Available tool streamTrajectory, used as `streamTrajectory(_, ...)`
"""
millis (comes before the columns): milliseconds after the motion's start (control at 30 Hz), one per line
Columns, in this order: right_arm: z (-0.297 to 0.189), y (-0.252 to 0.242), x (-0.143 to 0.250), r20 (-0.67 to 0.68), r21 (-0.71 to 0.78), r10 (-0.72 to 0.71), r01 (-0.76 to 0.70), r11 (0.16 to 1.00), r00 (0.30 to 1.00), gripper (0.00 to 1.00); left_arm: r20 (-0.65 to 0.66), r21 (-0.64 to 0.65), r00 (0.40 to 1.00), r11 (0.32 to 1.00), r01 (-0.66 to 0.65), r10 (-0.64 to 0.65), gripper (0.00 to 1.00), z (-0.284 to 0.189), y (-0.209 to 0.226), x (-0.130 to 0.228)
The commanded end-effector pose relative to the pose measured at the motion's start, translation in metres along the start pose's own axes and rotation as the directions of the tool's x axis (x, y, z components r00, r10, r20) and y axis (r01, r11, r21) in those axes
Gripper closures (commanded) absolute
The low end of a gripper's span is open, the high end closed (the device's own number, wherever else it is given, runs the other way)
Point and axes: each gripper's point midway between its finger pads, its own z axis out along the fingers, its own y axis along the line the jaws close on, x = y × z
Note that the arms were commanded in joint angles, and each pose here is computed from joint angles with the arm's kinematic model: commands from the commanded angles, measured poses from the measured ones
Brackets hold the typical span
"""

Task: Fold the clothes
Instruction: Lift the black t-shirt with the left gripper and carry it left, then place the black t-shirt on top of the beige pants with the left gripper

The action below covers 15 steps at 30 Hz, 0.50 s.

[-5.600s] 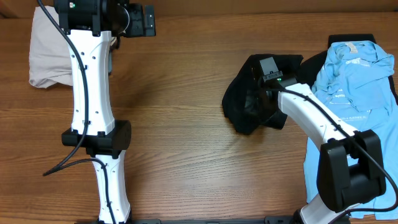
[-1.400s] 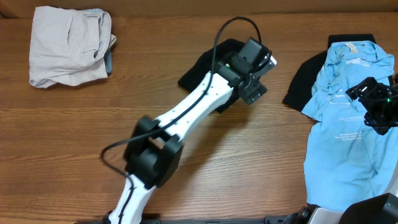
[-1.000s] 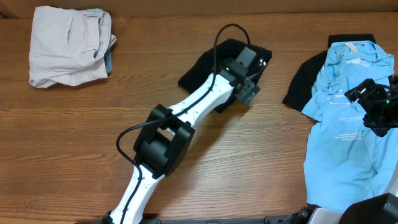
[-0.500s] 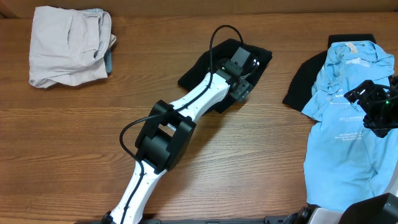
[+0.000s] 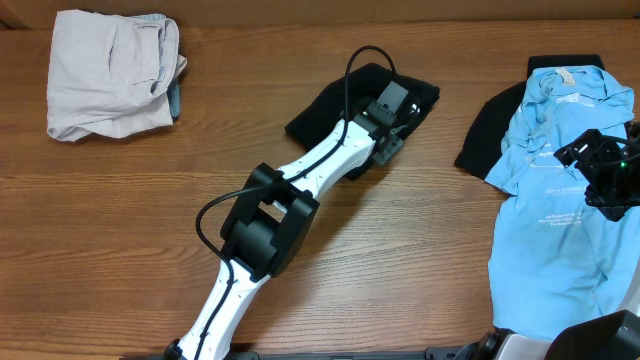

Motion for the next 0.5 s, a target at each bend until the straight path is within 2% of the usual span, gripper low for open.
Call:
streamTrajectory(0, -0.009, 0.004, -0.009, 0.043, -0.005, -0.019, 0.019, 1.000, 0.999, 0.08, 0.007, -0.177, 1.000, 0.984, 0.010, -0.009, 0.96, -0.024, 0.039, -0.009)
streamTrajectory(167, -0.009, 0.004, -0.009, 0.045, -0.006, -0.019, 0.019, 1.000, 0.999, 0.08, 0.045, -0.260, 0.999, 0.966, 0.007, 0.005, 0.96, -0.075, 0.074, -0.032)
streamTrajectory(467, -0.009, 0.004, -0.011, 0.051, -0.007, -0.021, 0.022, 1.000, 0.998, 0.08, 0.200, -0.345, 0.973, 0.921, 0.181, -0.116, 0.96, -0.195, 0.170, -0.059)
